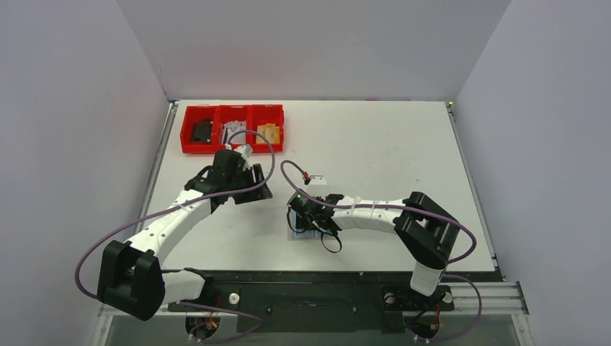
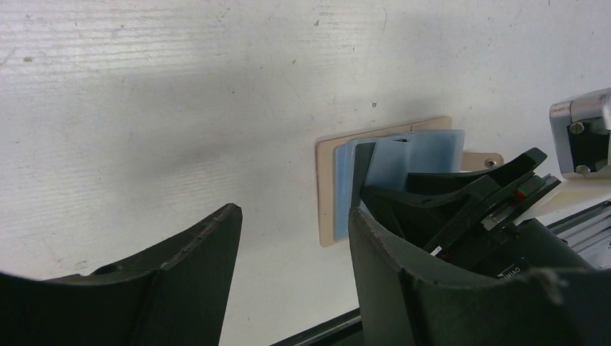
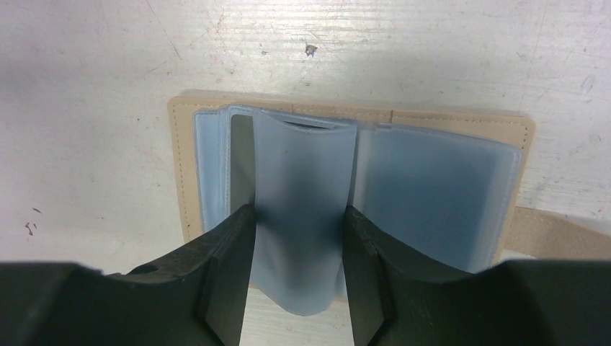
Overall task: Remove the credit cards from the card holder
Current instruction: Remove the credit card from the card holder.
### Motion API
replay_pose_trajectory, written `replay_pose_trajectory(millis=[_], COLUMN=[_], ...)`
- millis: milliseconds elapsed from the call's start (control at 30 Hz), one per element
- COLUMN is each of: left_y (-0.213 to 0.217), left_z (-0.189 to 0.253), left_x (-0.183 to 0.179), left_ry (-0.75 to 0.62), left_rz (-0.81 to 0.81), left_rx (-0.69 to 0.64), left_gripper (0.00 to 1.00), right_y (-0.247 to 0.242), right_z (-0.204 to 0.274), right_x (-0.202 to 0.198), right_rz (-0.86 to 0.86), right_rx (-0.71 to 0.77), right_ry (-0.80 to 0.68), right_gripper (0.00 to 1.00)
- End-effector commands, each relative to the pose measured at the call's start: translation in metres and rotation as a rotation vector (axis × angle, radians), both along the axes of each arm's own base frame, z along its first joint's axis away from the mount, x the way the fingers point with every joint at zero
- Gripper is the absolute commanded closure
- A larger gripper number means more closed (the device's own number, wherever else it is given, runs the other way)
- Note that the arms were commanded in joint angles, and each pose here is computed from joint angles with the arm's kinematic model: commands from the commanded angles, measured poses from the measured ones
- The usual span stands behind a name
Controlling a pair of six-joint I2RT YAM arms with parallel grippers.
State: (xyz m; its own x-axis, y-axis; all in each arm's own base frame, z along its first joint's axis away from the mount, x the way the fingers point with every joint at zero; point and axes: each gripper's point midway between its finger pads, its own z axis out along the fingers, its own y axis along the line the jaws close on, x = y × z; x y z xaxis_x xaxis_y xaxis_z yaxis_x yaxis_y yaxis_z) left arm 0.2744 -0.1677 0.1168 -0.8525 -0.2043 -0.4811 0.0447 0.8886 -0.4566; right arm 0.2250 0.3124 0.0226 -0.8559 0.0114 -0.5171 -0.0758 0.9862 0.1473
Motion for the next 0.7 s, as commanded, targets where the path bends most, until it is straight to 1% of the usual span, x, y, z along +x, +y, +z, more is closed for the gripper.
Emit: replay_pose_trajectory(millis=[0, 33, 67, 100, 133, 167, 200, 233, 267, 333, 433, 467, 500, 600, 633, 667], left_y=[-0.009, -0.01, -0.01, -0.011, -0.013, -0.014, -0.016, -0.018, -0.021, -0.026, -0.036, -0.04, -0.044, -0.058, -0.063, -0.068], left_z=[0.01, 0.009, 0.008, 0.008, 0.007, 0.007, 0.005, 0.004, 0.004, 0.0, -0.003, -0.005, -0.009, -0.016, -0.02, -0.022], left_x=[0.004, 0.003, 0.003, 0.002, 0.001, 0.001, 0.0, -0.001, -0.003, -0.006, -0.009, -0.012, -0.013, -0.019, -0.018, -0.021], left_ry=[-0.041, -0.038, -0.035, -0.034, -0.028, -0.024, -0.017, -0.011, -0.005, 0.011, 0.02, 0.032, 0.042, 0.067, 0.07, 0.079], left_rz=[-0.016, -0.018, -0.018, -0.018, -0.021, -0.019, -0.019, -0.022, -0.024, -0.027, -0.035, -0.039, -0.042, -0.057, -0.062, -0.068], left_rx=[-0.037, -0.036, -0.036, -0.039, -0.04, -0.047, -0.052, -0.058, -0.064, -0.074, -0.1, -0.108, -0.115, -0.134, -0.136, -0.141], left_gripper=[0.46, 0.46, 0.46, 0.46, 0.46, 0.46, 0.46, 0.46, 0.46, 0.46, 0.47, 0.49, 0.51, 0.62, 0.64, 0.69], right_y=[-0.006, -0.008, -0.006, -0.008, -0.007, -0.008, -0.006, -0.008, -0.006, -0.008, -0.001, -0.002, 0.002, 0.002, 0.006, 0.004], right_z=[-0.001, -0.003, -0.001, -0.003, -0.001, -0.003, 0.0, -0.001, 0.0, -0.002, 0.002, -0.001, 0.005, 0.003, 0.007, 0.003], right_x=[-0.004, -0.006, -0.004, -0.006, -0.005, -0.006, -0.004, -0.006, -0.004, -0.006, -0.005, -0.009, -0.006, -0.009, -0.006, -0.008], right_rz=[0.023, 0.028, 0.028, 0.031, 0.032, 0.035, 0.037, 0.04, 0.042, 0.054, 0.077, 0.09, 0.095, 0.119, 0.125, 0.129], right_rx=[0.002, 0.005, 0.022, 0.022, 0.036, 0.038, 0.055, 0.061, 0.078, 0.102, 0.17, 0.179, 0.216, 0.264, 0.295, 0.306], right_ry=[-0.014, -0.008, -0.015, -0.009, -0.016, -0.012, -0.019, -0.013, -0.02, -0.011, -0.025, -0.011, -0.03, -0.022, -0.036, -0.024], right_gripper=[0.58, 0.58, 0.61, 0.65, 0.75, 0.8, 0.86, 0.89, 0.95, 1.0, 1.0, 1.0, 1.0, 1.0, 1.0, 1.0])
